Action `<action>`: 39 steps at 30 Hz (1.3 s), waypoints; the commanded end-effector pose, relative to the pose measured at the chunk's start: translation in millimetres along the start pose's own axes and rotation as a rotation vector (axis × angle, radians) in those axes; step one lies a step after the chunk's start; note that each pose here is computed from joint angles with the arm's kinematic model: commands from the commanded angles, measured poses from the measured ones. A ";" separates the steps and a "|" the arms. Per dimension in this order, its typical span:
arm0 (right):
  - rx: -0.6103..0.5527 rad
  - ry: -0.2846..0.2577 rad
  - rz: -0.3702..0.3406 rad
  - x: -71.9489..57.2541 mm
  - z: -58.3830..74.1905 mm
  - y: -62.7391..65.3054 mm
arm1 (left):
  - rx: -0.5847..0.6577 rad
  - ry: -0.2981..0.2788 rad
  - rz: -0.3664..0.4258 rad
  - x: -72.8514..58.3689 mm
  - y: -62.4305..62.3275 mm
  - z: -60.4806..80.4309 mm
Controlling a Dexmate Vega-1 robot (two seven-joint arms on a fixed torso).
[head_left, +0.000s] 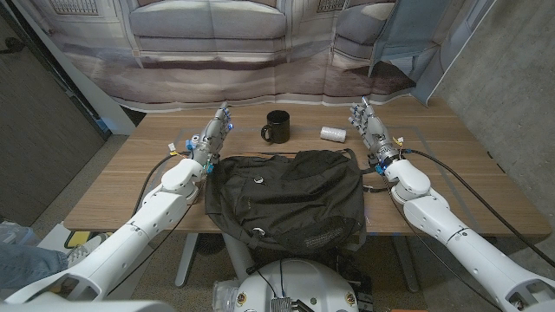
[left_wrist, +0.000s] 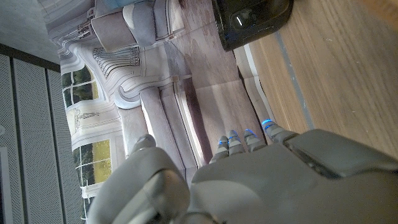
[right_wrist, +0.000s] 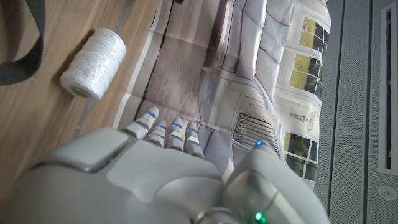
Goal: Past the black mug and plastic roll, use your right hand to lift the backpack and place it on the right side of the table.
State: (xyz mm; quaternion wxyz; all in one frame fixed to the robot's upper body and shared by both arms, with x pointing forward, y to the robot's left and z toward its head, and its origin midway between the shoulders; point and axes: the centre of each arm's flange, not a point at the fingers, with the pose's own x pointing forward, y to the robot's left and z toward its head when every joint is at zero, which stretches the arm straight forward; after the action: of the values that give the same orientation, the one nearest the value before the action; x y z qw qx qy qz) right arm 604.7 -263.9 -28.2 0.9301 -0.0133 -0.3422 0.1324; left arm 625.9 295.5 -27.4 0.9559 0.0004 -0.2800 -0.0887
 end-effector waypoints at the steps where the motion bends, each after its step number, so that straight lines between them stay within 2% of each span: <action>1: -0.039 -0.051 0.009 -12.3 7.0 -0.3 | 0.009 0.008 -0.001 -1.9 1.0 4.3; 12: -0.080 -0.081 0.036 -21.5 16.6 4.7 | 0.004 0.013 -0.016 -1.1 -6.4 3.2; 25: -0.099 -0.108 0.073 -32.4 25.7 3.9 | 0.015 0.009 -0.010 -8.6 -4.9 8.4; 39: -0.113 -0.184 0.143 -37.9 39.2 21.7 | -0.003 0.005 -0.015 -9.8 -5.4 8.8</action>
State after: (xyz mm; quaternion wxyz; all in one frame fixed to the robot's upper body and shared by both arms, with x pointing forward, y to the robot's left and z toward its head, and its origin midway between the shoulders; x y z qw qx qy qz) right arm 559.7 -264.4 -26.9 0.8962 -0.0656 -0.4090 0.1591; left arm 613.3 291.6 -25.5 0.9565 0.0080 -0.2764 -0.0928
